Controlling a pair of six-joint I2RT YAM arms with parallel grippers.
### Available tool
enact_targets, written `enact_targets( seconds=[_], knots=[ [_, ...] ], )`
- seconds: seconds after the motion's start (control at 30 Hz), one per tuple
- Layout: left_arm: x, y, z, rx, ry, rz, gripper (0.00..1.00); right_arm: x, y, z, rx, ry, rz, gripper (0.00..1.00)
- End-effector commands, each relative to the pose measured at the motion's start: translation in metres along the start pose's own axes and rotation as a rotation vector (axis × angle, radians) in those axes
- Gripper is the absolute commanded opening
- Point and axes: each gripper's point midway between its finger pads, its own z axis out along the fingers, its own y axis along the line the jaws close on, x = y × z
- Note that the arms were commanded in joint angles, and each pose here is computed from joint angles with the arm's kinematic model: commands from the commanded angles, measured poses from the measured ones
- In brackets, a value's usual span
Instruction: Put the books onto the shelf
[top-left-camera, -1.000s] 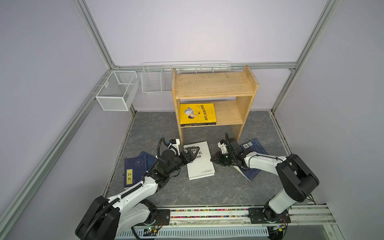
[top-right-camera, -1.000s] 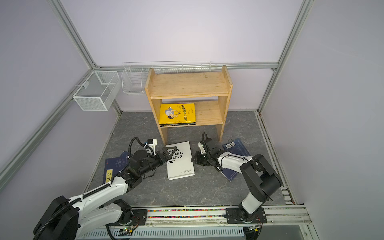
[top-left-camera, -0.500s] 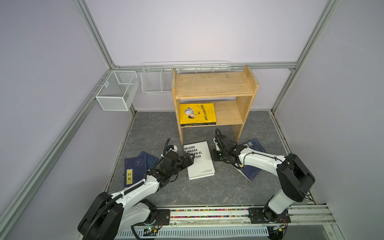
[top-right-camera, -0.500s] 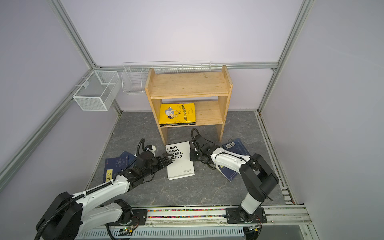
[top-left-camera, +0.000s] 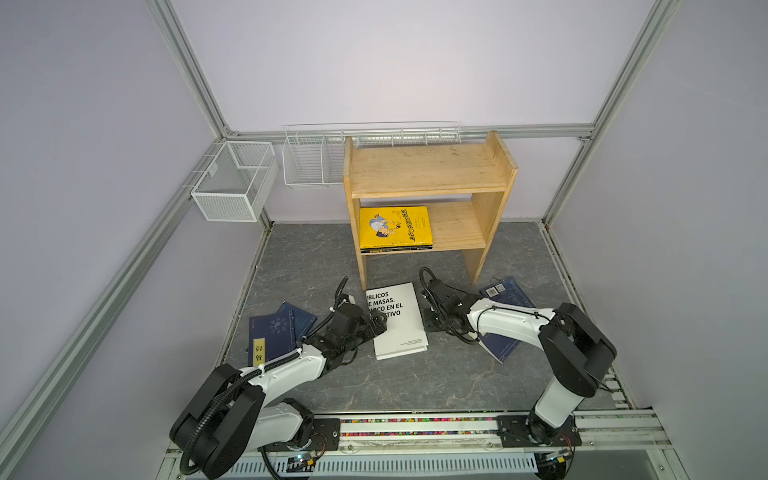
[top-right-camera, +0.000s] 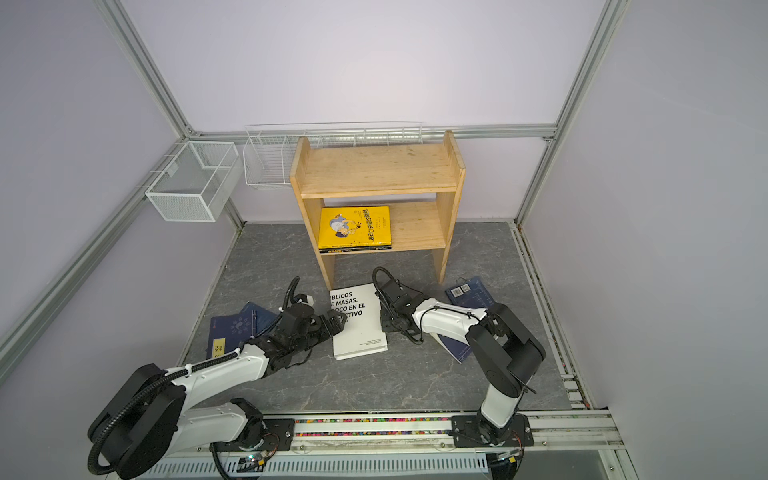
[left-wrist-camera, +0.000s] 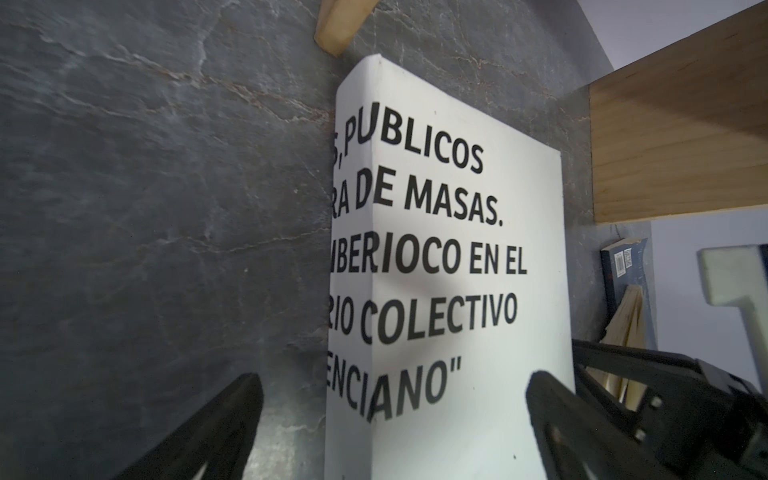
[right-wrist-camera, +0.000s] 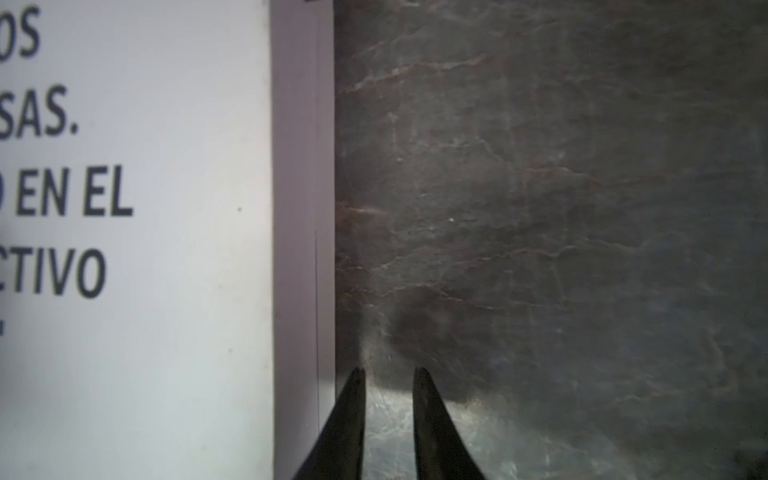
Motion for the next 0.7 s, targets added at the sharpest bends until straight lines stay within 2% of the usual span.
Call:
enact_targets(
  seconds=[0.0, 0.1, 0.3, 0.67],
  knots=[
    [-0.012, -0.014, 0.000, 0.024, -0.036, 0.003, 1.00, -0.030, 0.008, -0.037, -0.035, -0.101, 0.003, 0.32],
    [-0.015, -0.016, -0.001, 0.030, -0.044, 0.004, 1.00, -0.035, 0.020, -0.044, -0.091, -0.101, -0.004, 0.34],
    [-0.016, -0.019, -0.001, 0.040, -0.044, 0.006, 1.00, -0.020, 0.025, -0.022, -0.113, -0.040, 0.004, 0.34],
    [-0.014, -0.002, 0.006, -0.026, -0.034, -0.010, 1.00, -0.002, 0.024, 0.010, -0.082, 0.021, -0.002, 0.22]
  ],
)
